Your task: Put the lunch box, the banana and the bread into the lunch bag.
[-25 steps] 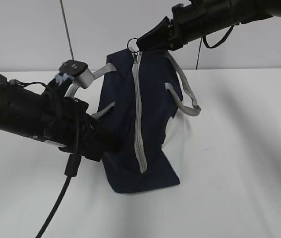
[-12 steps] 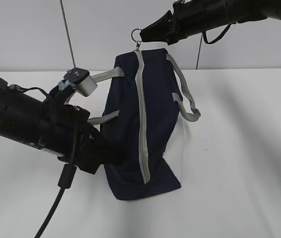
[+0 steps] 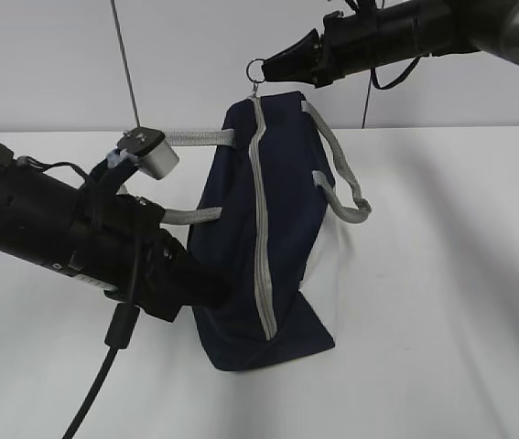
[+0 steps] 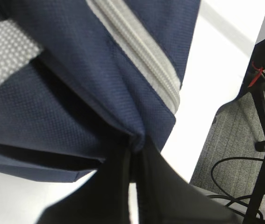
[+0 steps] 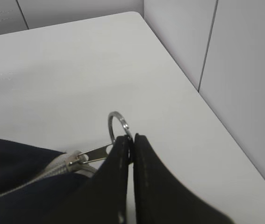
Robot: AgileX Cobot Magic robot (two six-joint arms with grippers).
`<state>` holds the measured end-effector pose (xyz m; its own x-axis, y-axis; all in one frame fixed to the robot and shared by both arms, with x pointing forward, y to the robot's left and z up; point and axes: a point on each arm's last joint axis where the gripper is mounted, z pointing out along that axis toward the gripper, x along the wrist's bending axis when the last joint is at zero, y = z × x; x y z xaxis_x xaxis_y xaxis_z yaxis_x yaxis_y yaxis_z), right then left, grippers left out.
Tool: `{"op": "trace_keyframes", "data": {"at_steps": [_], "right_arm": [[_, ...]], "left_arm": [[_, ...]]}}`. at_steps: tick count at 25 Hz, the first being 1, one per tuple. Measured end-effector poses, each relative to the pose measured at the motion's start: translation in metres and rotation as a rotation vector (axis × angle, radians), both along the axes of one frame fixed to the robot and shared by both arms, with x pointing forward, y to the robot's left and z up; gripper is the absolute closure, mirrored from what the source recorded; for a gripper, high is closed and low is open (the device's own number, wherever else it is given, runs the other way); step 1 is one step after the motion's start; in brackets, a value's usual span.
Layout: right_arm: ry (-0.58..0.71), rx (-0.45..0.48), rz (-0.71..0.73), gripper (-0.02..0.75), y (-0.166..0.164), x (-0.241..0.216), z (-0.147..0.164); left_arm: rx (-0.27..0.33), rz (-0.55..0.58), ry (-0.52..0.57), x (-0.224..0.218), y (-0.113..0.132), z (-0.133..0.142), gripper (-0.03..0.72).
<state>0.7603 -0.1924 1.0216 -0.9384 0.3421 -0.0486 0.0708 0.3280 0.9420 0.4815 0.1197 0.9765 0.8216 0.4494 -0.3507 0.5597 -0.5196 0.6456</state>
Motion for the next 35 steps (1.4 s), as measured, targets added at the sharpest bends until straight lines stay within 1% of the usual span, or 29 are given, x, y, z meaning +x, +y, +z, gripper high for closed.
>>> {"op": "trace_keyframes", "data": {"at_steps": [2,4,6,8,10,13,14,16,19,20,23,25,27,30,35], "right_arm": [[0.007,0.007,0.014,0.738,-0.001,-0.001,0.0],[0.016,0.031,0.042,0.738,0.0,-0.003,0.003],[0.025,0.047,0.059,0.738,0.0,-0.005,0.004],[0.028,0.053,0.055,0.738,-0.001,-0.005,0.004],[0.03,0.053,0.052,0.738,-0.002,-0.005,0.004],[0.033,0.055,0.049,0.738,-0.004,-0.004,0.004],[0.033,0.055,0.049,0.738,-0.004,-0.004,0.004],[0.033,0.055,0.049,0.738,-0.004,-0.004,0.004],[0.035,0.055,0.048,0.738,-0.004,-0.004,0.004],[0.038,0.056,0.047,0.738,-0.004,-0.004,0.004],[0.04,0.057,0.046,0.738,-0.004,-0.004,0.004],[0.04,0.057,0.046,0.738,-0.004,-0.004,0.004],[0.041,0.057,0.046,0.738,-0.004,-0.004,0.004],[0.042,0.058,0.046,0.738,-0.004,-0.004,0.004],[0.043,0.058,0.045,0.738,-0.004,-0.004,0.004]], "left_arm": [[-0.009,-0.002,0.015,-0.001,0.0,0.0,0.685],[-0.032,0.016,0.052,-0.002,-0.001,0.002,0.683],[-0.055,0.031,0.078,-0.002,-0.003,0.005,0.649],[-0.073,0.046,0.085,-0.002,-0.004,0.013,0.561],[-0.09,0.071,0.084,0.0,-0.004,0.022,0.414],[-0.131,0.144,0.093,0.007,0.0,0.041,0.224],[-0.147,0.171,0.088,0.01,0.003,0.048,0.184],[-0.164,0.246,0.056,0.017,0.011,0.061,0.148],[-0.171,0.421,0.031,0.034,0.025,0.075,0.133],[-0.172,0.462,0.028,0.04,0.028,0.08,0.132],[-0.177,0.565,0.1,0.056,0.032,0.087,0.155],[-0.157,0.589,0.142,0.066,0.03,0.087,0.181],[-0.151,0.617,0.178,0.077,0.027,0.086,0.203],[-0.158,0.656,0.221,0.097,0.021,0.082,0.223],[-0.195,0.69,0.244,0.126,0.011,0.083,0.237]]}}
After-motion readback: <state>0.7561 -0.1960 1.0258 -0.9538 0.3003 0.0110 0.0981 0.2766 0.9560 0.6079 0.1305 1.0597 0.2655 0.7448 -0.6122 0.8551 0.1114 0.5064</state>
